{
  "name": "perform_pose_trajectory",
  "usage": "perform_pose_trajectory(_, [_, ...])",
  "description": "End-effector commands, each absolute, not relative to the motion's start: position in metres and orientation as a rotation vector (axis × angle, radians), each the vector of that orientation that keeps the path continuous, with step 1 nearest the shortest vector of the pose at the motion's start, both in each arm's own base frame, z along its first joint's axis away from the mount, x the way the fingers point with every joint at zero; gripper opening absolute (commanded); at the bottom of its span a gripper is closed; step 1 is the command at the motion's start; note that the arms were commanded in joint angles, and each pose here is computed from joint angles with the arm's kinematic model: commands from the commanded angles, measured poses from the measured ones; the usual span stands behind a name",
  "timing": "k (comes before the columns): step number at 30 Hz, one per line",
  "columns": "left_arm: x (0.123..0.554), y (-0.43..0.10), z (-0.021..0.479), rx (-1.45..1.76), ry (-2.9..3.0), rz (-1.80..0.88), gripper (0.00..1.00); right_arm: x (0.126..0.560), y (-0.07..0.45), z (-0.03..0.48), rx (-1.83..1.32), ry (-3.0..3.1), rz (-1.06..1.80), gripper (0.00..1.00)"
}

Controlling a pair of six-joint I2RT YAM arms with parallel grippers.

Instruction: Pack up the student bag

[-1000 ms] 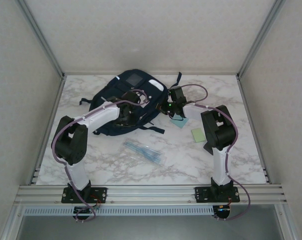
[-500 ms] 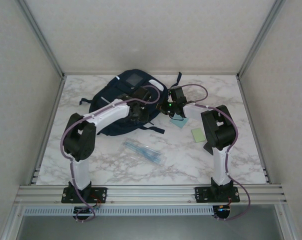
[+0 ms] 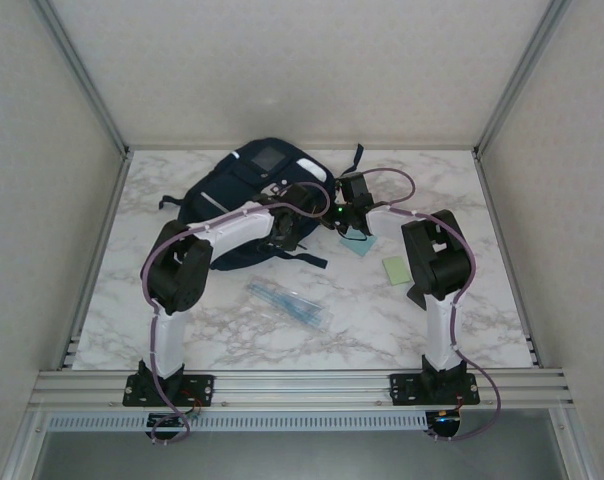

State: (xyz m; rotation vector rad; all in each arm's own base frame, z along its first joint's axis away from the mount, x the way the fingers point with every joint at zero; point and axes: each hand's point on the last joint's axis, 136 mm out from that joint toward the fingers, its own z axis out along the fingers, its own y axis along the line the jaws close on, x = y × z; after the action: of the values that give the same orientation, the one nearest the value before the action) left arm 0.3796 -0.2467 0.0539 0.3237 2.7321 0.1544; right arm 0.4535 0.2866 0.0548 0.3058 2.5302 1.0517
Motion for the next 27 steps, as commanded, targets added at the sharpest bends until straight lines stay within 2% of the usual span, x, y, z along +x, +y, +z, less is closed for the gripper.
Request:
perform_pose_trajectory(1, [0.384,-0.199,0.052,0.323,2.702,0.441,0.42,0.470,0.272,0.048,0.347,2.510,0.986,0.00])
perform_pose_trajectory(6, [0.375,-0.198,0.024,0.371,2.781,0.473,0.41,0.470,0.271,0.048,0.344,2.513,0.975,0.00])
perform_pose_trajectory(13, [0.349,-0.158,-0.012,0.357,2.928,0.662,0.42,0.471,0.271,0.050,0.344,2.508,0.976,0.00])
perform_pose_trajectory(18, [0.344,-0.149,-0.020,0.365,2.941,0.690,0.21,0.472,0.271,0.051,0.343,2.509,0.969,0.00])
perform_pose_trajectory(21, [0.346,-0.151,-0.020,0.375,2.943,0.673,0.00,0.473,0.270,0.053,0.342,2.508,0.960,0.00])
perform_pose_trajectory(27, [0.355,-0.159,0.007,0.348,2.898,0.567,0.00,0.475,0.263,0.051,0.365,2.509,0.930,0.00])
